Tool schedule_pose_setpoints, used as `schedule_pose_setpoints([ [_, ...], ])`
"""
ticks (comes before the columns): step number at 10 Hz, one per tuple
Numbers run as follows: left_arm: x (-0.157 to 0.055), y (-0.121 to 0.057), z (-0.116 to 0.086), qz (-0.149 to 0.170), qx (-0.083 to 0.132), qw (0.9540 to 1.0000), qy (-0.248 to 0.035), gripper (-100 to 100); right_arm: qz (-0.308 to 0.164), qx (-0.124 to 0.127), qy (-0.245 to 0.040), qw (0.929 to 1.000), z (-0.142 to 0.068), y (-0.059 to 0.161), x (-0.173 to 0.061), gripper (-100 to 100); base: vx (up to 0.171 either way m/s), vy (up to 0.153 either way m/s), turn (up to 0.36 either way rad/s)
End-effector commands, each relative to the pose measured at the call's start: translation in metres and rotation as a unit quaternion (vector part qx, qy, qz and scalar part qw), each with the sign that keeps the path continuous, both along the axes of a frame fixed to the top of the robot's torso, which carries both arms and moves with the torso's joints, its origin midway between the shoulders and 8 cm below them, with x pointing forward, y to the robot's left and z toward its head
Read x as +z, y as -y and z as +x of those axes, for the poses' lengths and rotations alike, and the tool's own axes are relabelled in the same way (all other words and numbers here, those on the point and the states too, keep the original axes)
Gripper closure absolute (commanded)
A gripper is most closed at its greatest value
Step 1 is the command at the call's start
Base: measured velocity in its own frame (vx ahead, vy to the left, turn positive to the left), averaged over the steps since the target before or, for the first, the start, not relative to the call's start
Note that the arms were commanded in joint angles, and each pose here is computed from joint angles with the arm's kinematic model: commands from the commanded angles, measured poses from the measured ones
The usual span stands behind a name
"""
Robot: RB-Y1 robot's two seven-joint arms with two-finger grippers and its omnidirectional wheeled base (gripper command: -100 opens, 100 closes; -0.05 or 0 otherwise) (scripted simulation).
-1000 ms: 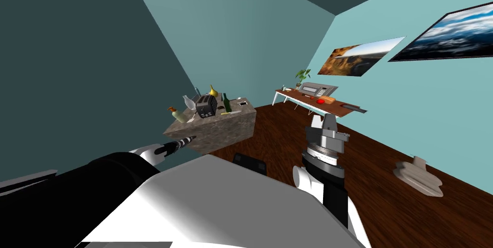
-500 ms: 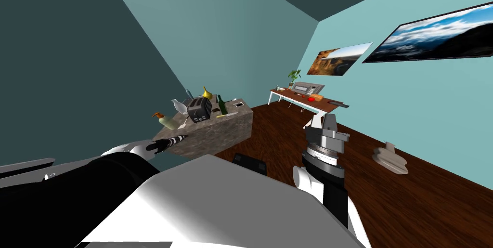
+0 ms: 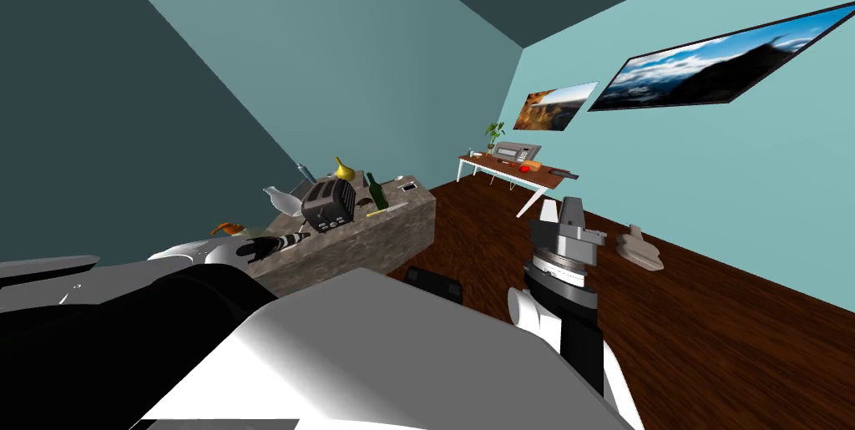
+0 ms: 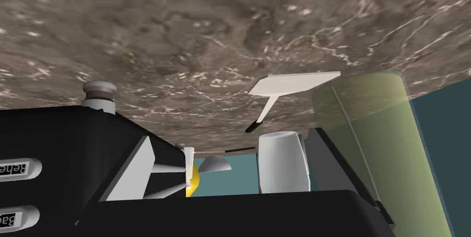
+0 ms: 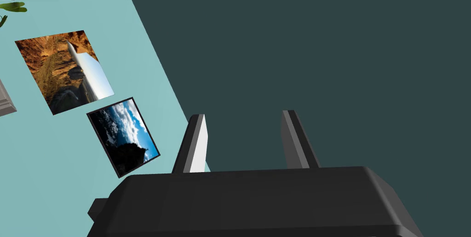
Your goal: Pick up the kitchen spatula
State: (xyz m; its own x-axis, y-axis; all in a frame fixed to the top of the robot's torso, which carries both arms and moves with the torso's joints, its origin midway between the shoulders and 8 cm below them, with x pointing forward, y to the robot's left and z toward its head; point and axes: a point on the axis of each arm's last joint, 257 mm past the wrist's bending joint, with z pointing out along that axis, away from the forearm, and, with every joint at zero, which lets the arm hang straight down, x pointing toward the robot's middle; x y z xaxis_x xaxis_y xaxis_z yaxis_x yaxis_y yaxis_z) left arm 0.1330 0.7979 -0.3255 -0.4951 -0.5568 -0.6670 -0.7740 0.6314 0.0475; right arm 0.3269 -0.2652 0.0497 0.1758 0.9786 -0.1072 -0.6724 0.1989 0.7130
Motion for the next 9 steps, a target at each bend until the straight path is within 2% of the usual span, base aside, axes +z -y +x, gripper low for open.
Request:
schedule_pose_setpoints([
  [1, 0.003, -0.008, -0.011, 0.012, 0.001, 0.9998, -0.017, -100, 0.0, 0.0, 0.0, 1.0, 0.0, 0.0, 0.0, 0, 0.146, 0.274, -0.225],
  [4, -0.001, -0.011, -0.029, 0.018, 0.003, 0.999, -0.042, -100, 0.0, 0.0, 0.0, 1.0, 0.0, 0.0, 0.0, 0, 0.084, 0.233, -0.172],
  [5, -0.007, -0.011, -0.042, 0.017, 0.006, 0.9983, -0.055, -100, 0.0, 0.0, 0.0, 1.0, 0.0, 0.0, 0.0, 0, 0.047, 0.254, -0.078],
  [6, -0.002, -0.012, -0.037, 0.018, 0.005, 0.9987, -0.048, -100, 0.0, 0.0, 0.0, 1.0, 0.0, 0.0, 0.0, 0, 0.007, 0.113, -0.043],
  [7, -0.002, -0.012, -0.038, 0.018, 0.005, 0.9986, -0.049, 0, 0.0, 0.0, 0.0, 1.0, 0.0, 0.0, 0.0, 0, -0.008, 0.002, -0.018],
  [8, -0.005, -0.016, -0.048, 0.017, 0.021, 0.9984, -0.049, -100, 0.0, 0.0, 0.0, 1.0, 0.0, 0.0, 0.0, 0, -0.052, 0.013, -0.22],
  [9, -0.008, -0.02, -0.059, 0.016, 0.038, 0.998, -0.049, -100, 0.0, 0.0, 0.0, 1.0, 0.0, 0.0, 0.0, 0, -0.097, 0.027, -0.337],
])
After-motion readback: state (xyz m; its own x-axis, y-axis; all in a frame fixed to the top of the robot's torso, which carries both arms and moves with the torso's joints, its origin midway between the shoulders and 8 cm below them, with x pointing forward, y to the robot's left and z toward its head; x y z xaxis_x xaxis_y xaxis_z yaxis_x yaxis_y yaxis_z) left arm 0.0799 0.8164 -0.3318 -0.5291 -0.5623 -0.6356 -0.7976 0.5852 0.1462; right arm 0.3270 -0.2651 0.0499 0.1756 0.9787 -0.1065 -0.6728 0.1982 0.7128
